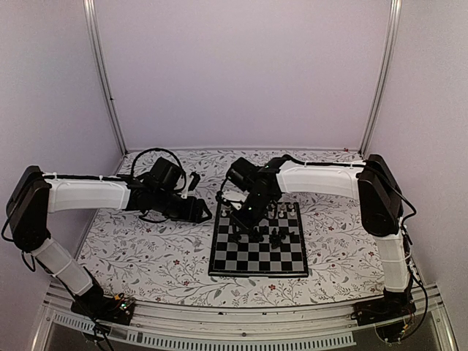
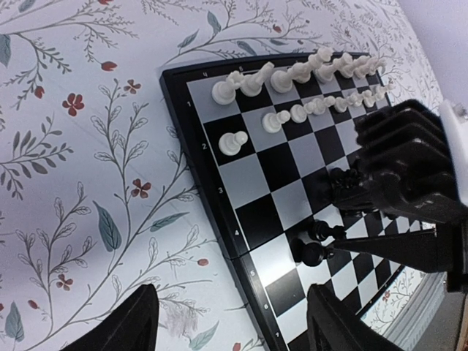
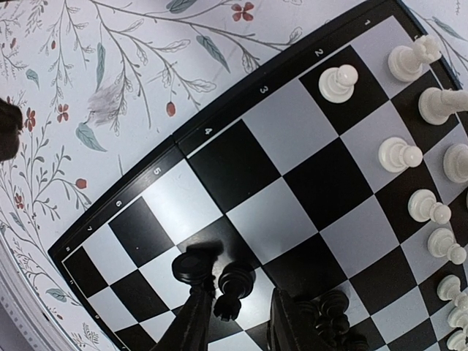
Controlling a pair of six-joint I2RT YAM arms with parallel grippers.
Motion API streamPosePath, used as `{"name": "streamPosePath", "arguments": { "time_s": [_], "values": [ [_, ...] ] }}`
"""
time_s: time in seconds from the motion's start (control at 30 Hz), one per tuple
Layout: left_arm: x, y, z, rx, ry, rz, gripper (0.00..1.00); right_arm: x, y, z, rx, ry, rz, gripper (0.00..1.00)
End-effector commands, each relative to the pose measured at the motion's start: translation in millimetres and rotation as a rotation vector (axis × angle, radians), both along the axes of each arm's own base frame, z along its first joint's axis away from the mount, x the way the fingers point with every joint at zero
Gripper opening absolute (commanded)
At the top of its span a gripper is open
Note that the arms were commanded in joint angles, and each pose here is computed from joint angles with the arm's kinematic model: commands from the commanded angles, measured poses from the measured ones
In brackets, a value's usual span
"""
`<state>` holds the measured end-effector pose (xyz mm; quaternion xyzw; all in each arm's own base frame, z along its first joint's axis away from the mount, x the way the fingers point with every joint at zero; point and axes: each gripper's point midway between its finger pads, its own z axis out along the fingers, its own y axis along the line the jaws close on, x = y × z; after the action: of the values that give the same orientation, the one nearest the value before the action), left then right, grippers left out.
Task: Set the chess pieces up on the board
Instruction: Pick up the chess piece from the chessboard.
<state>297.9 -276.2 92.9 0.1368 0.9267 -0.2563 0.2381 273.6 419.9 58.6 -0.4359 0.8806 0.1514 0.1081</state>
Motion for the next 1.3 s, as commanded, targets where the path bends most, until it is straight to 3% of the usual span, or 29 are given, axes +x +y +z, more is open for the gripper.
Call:
{"name": "streamPosePath", "arguments": {
  "time_s": [0.0,0.43,0.63,0.7,0.77,0.83,1.27],
  "values": [
    [4.9,1.7,6.9,-0.025,-0.023,0.012,0.71,-3.8,1.6,-11.6,-0.014,0.017,0.010,0.30],
    [6.9,0.5,7.0,-0.023,-0.025,0.004,0.71,-5.9,0.1,-12.7,-0.018,0.025,0.012,0.13],
    [9.1,0.7,7.8,-0.020,-0.027,0.002,0.71,2.1,3.8,18.1,0.019,-0.032,0.003,0.12],
    [9.5,0.8,6.8,-0.019,-0.025,0.001,0.71,3.4,5.1,28.8,0.032,-0.048,0.002,0.15],
    [9.8,0.8,6.2,-0.019,-0.024,0.001,0.71,3.8,5.2,33.9,0.038,-0.052,0.002,0.29],
    [10.4,0.7,6.4,-0.021,-0.023,0.003,0.71,2.4,5.0,35.5,0.045,-0.049,0.003,0.34],
    [10.2,2.0,5.6,-0.019,-0.019,0.008,0.71,-1.0,-0.6,-0.6,-0.011,-0.012,0.003,0.33]
  ]
}}
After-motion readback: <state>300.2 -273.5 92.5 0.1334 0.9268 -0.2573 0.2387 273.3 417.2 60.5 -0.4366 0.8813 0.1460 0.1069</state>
